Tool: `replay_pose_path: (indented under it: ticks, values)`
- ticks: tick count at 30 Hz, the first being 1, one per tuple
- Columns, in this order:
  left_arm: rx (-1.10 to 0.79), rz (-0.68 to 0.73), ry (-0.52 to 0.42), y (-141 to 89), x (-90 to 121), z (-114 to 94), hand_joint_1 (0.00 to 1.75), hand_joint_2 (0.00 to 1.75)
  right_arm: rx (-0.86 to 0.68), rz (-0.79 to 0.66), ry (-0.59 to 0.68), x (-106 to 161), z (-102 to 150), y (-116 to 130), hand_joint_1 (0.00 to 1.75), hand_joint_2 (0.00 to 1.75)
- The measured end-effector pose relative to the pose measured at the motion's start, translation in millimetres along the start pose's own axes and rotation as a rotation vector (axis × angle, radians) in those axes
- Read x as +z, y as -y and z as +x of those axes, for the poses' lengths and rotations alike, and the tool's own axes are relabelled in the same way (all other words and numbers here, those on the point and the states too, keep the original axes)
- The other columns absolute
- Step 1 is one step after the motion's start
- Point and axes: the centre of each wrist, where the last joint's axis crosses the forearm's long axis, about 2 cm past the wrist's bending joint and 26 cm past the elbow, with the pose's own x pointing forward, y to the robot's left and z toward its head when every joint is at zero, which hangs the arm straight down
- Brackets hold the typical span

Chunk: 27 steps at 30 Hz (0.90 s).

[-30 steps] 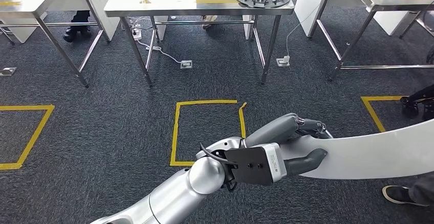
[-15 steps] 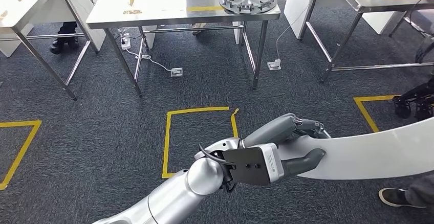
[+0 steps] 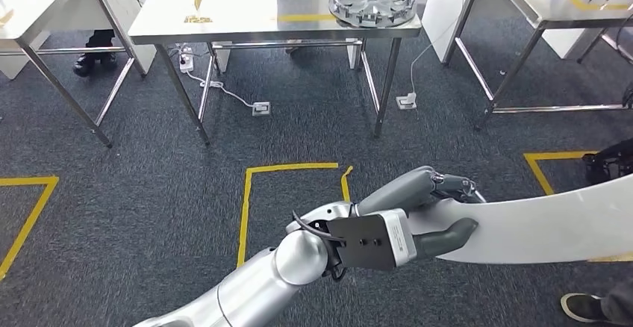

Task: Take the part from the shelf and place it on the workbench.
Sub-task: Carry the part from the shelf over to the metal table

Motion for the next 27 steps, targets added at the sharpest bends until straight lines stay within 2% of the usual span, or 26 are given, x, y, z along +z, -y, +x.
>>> replay_pose_path:
  ticks: [27]
  values:
    - [-0.002,0.015,-0.015,-1.3,1.0,-1.2,1.75,1.75,0.015,0.006,-0.006,0.4,-0.6,-1.9,0.00,1.75]
